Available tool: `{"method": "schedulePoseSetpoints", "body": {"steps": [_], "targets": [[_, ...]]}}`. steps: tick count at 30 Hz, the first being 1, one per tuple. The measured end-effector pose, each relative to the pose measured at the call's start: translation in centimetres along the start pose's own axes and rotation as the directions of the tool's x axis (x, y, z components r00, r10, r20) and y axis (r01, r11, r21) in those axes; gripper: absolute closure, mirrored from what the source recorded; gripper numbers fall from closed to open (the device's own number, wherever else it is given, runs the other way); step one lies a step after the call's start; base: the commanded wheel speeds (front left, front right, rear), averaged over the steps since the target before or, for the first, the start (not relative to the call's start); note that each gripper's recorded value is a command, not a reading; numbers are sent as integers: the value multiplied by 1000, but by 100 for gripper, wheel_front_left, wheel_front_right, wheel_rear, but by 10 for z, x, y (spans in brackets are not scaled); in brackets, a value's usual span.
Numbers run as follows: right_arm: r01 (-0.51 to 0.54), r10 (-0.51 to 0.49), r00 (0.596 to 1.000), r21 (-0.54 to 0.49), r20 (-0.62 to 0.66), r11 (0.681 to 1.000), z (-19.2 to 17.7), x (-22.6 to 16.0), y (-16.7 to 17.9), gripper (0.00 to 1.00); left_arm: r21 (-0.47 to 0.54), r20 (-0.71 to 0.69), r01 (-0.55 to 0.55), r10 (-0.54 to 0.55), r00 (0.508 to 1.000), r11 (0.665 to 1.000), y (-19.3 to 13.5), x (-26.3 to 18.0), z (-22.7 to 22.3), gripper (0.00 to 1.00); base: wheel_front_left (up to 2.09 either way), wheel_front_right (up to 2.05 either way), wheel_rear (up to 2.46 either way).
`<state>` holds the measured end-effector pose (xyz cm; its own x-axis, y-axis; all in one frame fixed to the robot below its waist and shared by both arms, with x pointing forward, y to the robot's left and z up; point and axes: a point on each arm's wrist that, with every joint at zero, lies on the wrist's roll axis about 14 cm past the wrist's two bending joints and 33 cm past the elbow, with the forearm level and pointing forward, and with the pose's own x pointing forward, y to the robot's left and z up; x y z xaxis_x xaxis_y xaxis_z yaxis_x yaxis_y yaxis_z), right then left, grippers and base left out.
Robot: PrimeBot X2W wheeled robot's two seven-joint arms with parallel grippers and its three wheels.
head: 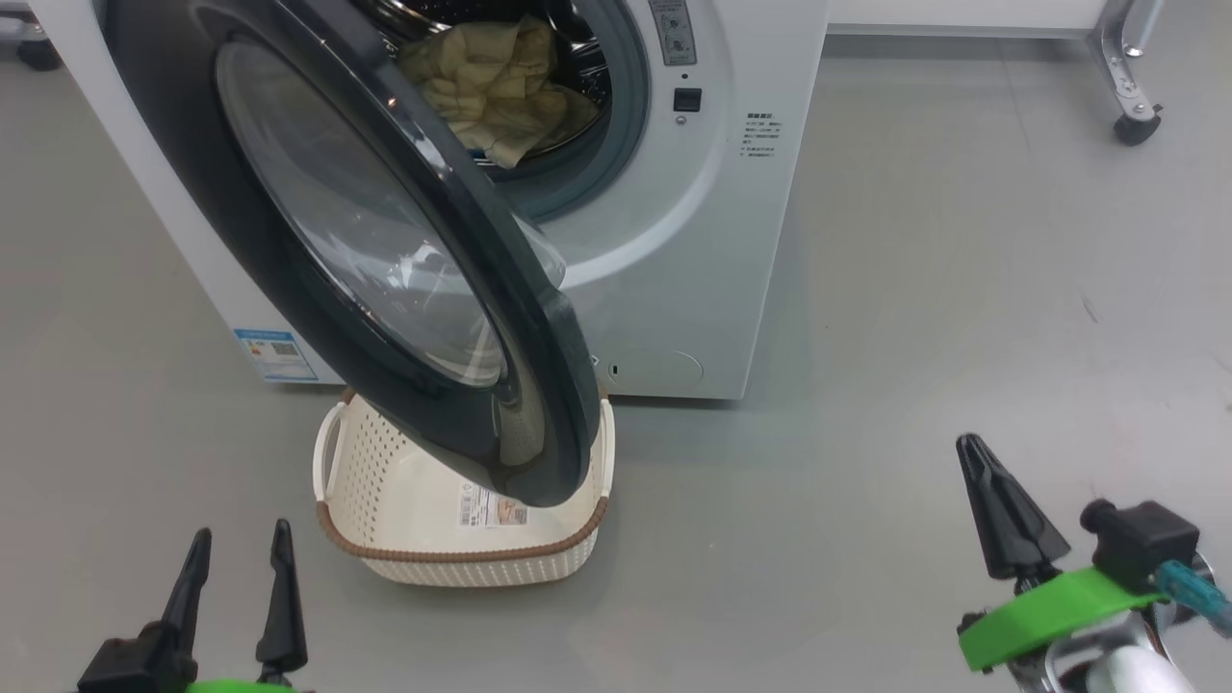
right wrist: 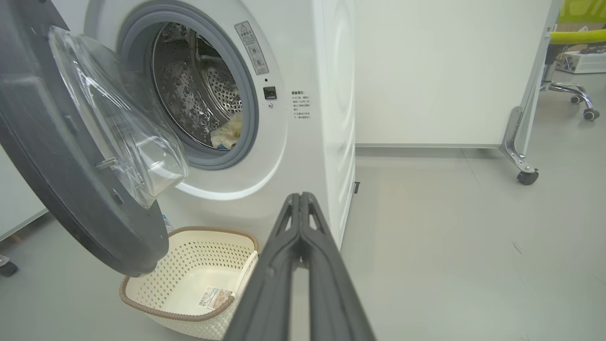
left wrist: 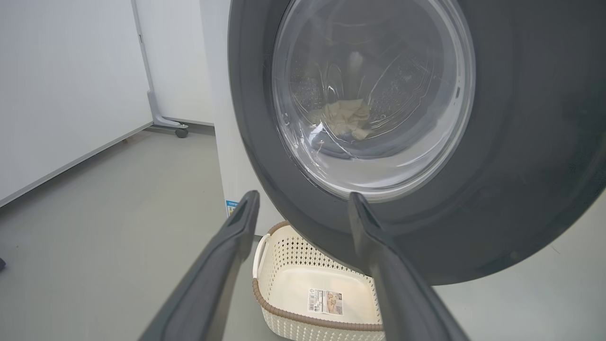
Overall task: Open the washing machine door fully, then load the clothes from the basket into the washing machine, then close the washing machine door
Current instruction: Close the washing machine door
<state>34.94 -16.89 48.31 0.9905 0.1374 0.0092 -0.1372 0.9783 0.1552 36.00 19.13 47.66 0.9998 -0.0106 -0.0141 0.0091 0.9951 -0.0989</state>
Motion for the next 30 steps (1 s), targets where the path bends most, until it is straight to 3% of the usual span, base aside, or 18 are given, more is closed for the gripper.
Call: {"method": "schedulePoseSetpoints", "body": {"steps": [7, 12, 16, 20, 21, 26, 30], "targets": [[-137, 142, 965, -35, 222, 990, 74, 39, 41, 100, -2, -1, -4, 4, 1000, 1000, 1, -1, -1, 0, 0, 0, 0], [-270, 283, 877, -88, 388, 959, 135, 57, 87, 100, 0, 0, -10, 10, 1000, 1000, 1, -1, 0, 0, 0, 0, 0], [-393, 405, 787, -128, 466, 911, 167, 60, 133, 100, 1, 2, -15, 15, 1000, 1000, 1, -3, 1, 0, 0, 0, 0], [-523, 518, 717, -131, 466, 842, 168, 59, 180, 100, -5, 6, -28, 28, 1000, 1000, 4, -5, 2, 0, 0, 0, 0], [-580, 571, 693, -131, 439, 804, 159, 58, 202, 100, -6, 11, -43, 43, 999, 999, 7, -4, 4, 0, 0, 0, 0], [-696, 675, 651, -82, 348, 713, 123, 49, 246, 100, -7, 11, -55, 55, 998, 998, 9, -5, 4, 0, 0, 0, 0], [-745, 726, 636, -37, 261, 666, 89, 47, 265, 100, -12, 7, -74, 75, 997, 997, 14, -5, 3, 0, 0, 0, 0]]}}
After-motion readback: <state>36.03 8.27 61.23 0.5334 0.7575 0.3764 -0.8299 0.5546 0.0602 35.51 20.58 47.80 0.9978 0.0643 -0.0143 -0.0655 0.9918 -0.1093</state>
